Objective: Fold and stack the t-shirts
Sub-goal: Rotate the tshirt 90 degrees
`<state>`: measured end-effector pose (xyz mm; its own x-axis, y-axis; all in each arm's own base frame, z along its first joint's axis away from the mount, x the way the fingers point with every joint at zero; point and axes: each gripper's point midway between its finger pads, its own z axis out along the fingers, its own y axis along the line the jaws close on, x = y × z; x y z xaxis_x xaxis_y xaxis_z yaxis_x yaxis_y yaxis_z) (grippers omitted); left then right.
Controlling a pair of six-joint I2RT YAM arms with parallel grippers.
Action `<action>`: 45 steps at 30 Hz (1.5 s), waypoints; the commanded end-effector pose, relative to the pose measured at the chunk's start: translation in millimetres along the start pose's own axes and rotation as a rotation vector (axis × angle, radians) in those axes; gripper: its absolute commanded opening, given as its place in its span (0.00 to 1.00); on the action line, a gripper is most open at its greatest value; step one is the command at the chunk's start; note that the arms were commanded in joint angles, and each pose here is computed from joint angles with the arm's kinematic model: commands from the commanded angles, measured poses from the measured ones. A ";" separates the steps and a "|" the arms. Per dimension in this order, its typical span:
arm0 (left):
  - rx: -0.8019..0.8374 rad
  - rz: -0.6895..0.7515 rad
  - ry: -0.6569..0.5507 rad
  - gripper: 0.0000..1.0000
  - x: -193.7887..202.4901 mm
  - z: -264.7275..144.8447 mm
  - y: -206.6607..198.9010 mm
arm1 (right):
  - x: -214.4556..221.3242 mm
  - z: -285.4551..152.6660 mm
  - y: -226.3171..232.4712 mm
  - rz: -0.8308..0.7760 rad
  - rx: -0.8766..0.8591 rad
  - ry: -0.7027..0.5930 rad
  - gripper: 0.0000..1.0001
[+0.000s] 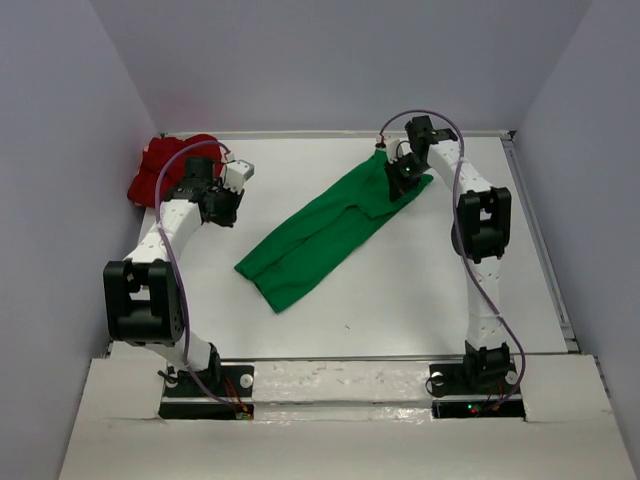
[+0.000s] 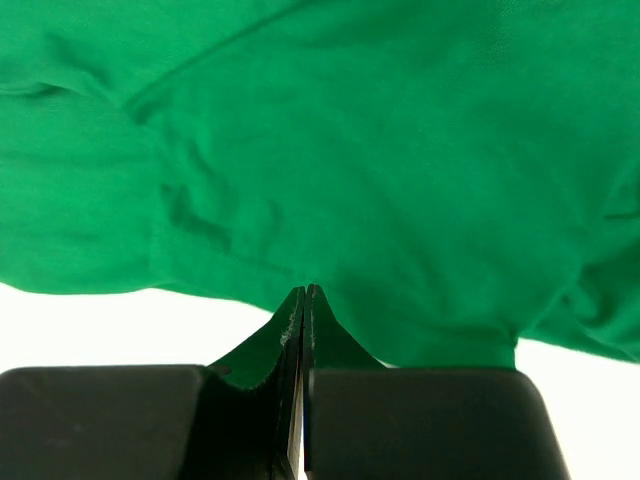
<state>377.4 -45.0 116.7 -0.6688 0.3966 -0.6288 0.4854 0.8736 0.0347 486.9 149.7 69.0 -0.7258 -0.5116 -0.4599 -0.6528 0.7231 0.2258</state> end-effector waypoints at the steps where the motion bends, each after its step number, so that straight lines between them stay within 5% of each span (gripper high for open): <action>1: -0.038 -0.002 -0.071 0.00 -20.2 -8.9 11.0 | 6.9 19.5 -1.5 -0.015 -0.003 0.041 0.00; 14: -0.137 -0.076 -0.048 0.00 11.2 -29.2 43.2 | -6.3 56.2 -41.3 -0.112 0.230 0.106 0.00; 34: -0.258 -0.112 -0.051 0.00 33.0 -66.4 48.0 | -105.7 65.6 -111.5 -0.297 0.681 -0.165 0.00; 40: -0.236 -0.127 -0.048 0.00 27.7 -60.7 49.7 | -140.2 28.2 -101.8 -0.307 0.733 -0.273 0.00; 45: -0.218 -0.117 -0.082 0.00 21.2 -67.6 44.3 | -131.9 -19.4 -53.7 -0.287 0.605 -0.315 0.00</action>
<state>341.1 24.0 130.8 -0.7099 0.2834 -0.6448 0.2702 0.9550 0.1222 631.5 156.7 42.5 -0.4693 -0.6874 -0.5543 -0.5227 0.7222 -0.4530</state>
